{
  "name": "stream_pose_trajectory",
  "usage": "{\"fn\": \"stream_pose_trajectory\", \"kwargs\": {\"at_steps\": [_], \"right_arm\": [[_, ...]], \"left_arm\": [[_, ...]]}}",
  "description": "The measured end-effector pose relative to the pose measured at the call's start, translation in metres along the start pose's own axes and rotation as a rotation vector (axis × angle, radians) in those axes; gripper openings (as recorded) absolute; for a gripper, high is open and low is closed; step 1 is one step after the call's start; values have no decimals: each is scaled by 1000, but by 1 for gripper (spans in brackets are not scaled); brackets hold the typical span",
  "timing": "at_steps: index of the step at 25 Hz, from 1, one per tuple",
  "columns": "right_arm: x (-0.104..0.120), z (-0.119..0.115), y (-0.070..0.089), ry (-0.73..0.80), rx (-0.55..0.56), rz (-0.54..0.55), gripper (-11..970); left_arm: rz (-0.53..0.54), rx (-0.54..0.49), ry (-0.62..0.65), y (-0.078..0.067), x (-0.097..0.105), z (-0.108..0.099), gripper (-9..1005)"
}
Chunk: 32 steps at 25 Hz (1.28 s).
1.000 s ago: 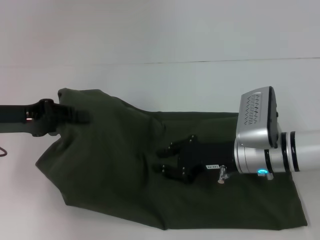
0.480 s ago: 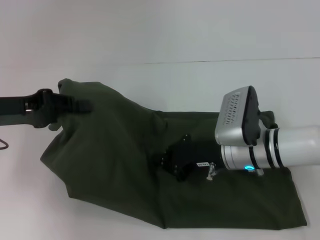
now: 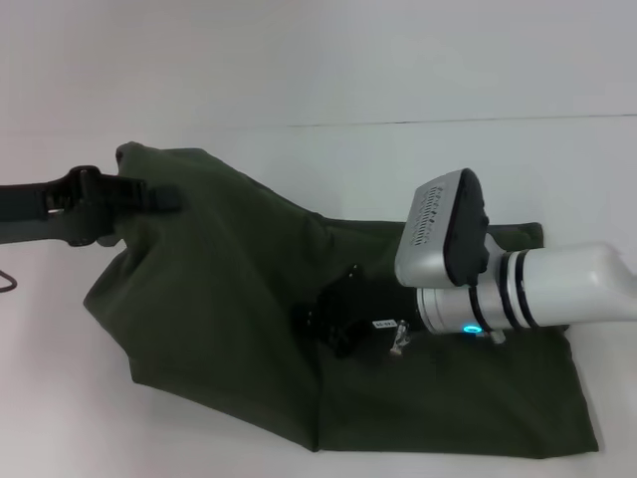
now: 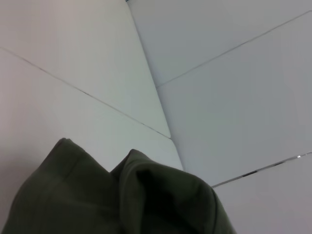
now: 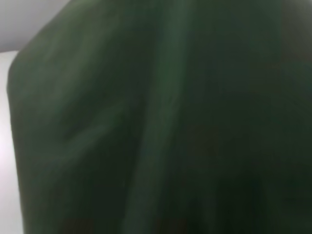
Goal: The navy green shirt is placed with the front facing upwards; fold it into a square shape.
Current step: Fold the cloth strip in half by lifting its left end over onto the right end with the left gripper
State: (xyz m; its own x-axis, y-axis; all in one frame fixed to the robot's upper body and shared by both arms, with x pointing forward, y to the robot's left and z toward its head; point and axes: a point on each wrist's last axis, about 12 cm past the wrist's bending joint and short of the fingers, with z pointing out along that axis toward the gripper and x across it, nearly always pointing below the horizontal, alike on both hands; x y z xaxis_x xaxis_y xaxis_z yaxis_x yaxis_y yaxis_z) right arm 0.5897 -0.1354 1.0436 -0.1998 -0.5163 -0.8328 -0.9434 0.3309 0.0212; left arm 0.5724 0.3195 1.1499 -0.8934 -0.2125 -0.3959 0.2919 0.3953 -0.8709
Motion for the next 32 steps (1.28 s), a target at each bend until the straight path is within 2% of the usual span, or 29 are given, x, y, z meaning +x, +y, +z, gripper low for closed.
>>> {"fn": "stream_pose_trajectory", "kwargs": {"at_steps": [12, 32], "right_arm": [[-15, 12, 2, -35, 7, -31, -1], [-44, 38, 28, -146, -30, -124, -2]], "left_arm": [[-4, 67, -33, -3, 5, -13, 133], [2, 153, -59, -6, 9, -13, 132]]}}
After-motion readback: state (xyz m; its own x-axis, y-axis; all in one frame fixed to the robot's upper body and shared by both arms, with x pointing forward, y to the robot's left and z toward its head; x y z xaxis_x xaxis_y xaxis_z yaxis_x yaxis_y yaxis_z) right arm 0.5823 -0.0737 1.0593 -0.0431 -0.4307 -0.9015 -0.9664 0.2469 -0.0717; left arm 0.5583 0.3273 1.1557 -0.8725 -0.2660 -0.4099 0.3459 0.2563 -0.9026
